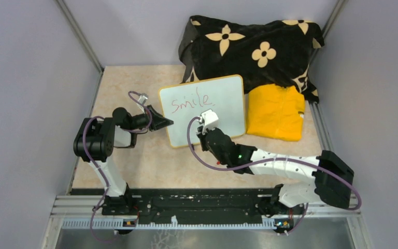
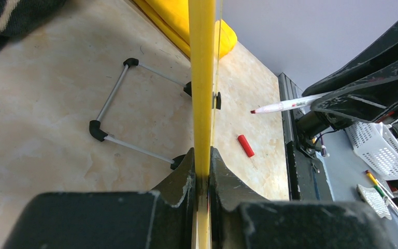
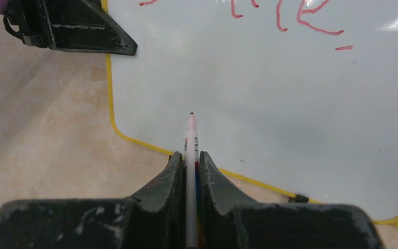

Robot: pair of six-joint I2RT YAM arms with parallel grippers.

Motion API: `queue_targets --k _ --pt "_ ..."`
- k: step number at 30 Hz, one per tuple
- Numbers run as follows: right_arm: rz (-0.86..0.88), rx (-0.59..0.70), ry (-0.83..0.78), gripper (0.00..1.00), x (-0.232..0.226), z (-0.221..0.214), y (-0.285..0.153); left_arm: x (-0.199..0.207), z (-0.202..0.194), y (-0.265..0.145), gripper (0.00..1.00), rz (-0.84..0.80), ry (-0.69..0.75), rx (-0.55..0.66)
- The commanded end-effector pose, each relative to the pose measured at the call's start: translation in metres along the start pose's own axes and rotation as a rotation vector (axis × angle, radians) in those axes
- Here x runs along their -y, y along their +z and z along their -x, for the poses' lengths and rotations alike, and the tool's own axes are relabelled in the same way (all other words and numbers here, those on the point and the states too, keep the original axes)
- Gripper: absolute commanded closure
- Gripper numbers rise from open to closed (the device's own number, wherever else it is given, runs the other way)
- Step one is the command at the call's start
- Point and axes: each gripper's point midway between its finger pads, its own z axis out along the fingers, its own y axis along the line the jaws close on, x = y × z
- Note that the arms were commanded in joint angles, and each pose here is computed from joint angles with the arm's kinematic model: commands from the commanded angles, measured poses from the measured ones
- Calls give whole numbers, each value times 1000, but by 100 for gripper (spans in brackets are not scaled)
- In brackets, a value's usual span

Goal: Write a sentence on the whiteboard

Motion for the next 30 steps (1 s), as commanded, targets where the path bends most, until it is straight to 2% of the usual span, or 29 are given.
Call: queue_targets --k 1,14,30 --pt "-2 107 30 100 -10 35 9 -7 -5 2 100 11 17 -12" --pt "8 116 43 100 -16 26 22 -9 -6 1 100 15 9 -13" --pt "92 131 83 100 -47 40 42 -9 -5 2 100 18 5 -9"
